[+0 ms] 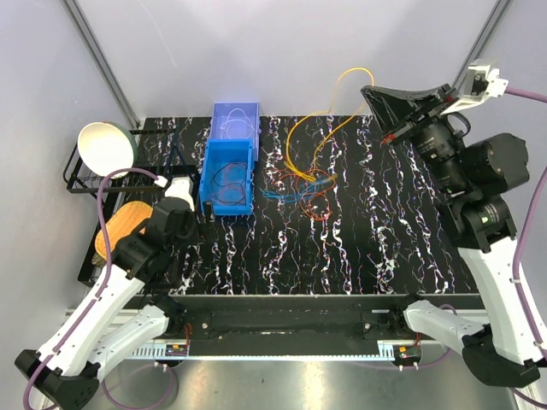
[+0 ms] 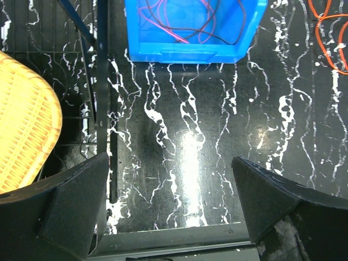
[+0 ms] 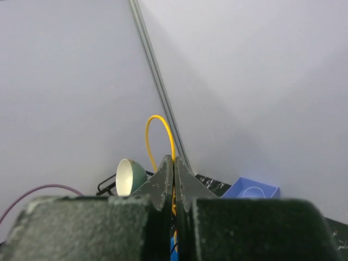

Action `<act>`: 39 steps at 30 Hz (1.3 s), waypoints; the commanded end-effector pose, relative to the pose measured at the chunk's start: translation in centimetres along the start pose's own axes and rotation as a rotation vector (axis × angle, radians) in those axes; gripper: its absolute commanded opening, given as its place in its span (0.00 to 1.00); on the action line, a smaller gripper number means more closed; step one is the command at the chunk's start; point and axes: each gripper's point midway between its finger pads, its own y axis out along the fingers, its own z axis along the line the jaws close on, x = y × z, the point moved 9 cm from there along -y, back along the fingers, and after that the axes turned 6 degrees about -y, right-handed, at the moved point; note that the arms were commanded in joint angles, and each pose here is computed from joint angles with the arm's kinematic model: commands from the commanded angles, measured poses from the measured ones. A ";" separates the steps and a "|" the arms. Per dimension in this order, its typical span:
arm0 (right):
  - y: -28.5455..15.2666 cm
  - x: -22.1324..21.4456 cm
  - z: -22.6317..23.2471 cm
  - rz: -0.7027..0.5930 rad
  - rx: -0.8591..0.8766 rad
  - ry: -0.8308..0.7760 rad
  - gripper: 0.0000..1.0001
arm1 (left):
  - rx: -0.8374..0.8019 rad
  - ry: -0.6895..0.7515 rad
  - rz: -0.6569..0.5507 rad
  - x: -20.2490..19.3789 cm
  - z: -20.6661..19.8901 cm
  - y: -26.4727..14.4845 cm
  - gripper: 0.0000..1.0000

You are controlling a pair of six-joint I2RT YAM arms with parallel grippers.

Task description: Untangle the cables

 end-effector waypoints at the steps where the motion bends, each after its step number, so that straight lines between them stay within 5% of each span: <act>1: 2.0 -7.1 -3.2 0.201 -0.121 0.072 0.00 | -0.113 -0.016 -0.078 1.4 -1.1 -1.1 0.99; 9: 1.0 -14.8 -4.7 0.399 -0.146 0.200 0.00 | -0.318 -0.101 -0.079 2.1 -4.5 -0.5 0.99; 24: -2.1 -13.4 -3.3 0.402 -0.105 0.179 0.00 | -0.840 0.150 -0.375 7.6 -18.3 2.2 0.98; 39: -2.3 -12.3 -2.5 0.390 -0.063 0.196 0.00 | -0.914 0.272 -0.341 8.5 -22.1 5.0 0.99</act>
